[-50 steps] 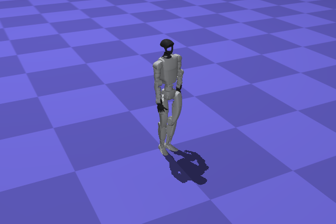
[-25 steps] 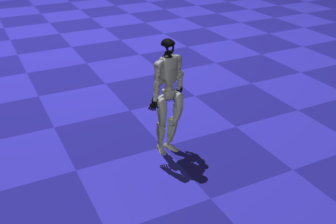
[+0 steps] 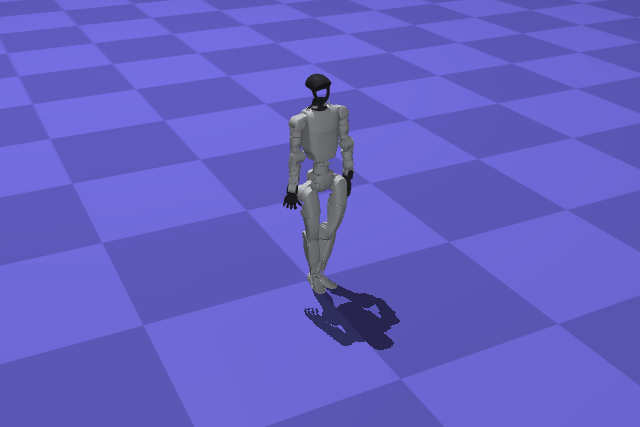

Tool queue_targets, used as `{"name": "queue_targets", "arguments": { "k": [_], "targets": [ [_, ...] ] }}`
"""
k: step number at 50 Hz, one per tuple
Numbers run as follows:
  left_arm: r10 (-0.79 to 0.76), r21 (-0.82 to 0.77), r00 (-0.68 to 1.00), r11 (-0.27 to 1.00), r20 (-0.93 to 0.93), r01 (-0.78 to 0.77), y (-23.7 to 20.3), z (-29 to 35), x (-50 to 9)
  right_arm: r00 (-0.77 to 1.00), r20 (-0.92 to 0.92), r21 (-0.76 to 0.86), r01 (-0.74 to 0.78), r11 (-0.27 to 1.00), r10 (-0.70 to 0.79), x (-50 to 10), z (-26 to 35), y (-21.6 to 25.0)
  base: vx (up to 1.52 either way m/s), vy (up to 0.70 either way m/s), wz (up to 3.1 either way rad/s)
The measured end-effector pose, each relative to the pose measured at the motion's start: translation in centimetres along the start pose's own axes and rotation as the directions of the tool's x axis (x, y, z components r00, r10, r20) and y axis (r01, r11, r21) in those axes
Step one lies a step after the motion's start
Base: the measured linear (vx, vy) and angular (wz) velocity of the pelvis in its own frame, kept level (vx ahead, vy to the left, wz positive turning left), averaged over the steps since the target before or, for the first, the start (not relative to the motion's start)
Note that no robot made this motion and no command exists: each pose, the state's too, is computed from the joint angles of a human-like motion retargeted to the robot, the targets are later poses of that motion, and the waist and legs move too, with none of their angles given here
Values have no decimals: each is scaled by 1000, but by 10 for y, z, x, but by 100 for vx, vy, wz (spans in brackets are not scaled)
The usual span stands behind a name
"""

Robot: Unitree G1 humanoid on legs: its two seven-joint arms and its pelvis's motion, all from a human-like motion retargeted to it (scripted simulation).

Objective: In place motions

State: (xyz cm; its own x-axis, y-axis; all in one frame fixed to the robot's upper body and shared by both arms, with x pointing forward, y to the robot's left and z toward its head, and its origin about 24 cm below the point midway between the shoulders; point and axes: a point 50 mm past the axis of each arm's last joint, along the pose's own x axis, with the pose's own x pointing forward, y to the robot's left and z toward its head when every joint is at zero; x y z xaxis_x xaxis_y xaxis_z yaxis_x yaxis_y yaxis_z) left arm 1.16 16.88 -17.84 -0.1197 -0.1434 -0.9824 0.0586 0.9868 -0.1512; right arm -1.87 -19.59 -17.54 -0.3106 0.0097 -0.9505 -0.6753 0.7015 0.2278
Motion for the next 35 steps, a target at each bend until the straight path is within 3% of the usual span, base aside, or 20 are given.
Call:
{"name": "queue_targets", "arguments": {
  "k": [6,18,35],
  "targets": [
    [-34,17,999,999,-19,35,-8,-6,2,1000,-6,-104,13,995,-13,-1,4,-4,3,-1,55],
    [-23,-51,1000,998,-20,22,2,-11,0,1000,27,4,-11,1000,11,-2,6,-4,0,0,5],
    [-26,-54,999,998,-33,25,0,-17,1,1000,20,-6,-16,1000,16,-1,4,-1,0,0,-4]
  ]
}}
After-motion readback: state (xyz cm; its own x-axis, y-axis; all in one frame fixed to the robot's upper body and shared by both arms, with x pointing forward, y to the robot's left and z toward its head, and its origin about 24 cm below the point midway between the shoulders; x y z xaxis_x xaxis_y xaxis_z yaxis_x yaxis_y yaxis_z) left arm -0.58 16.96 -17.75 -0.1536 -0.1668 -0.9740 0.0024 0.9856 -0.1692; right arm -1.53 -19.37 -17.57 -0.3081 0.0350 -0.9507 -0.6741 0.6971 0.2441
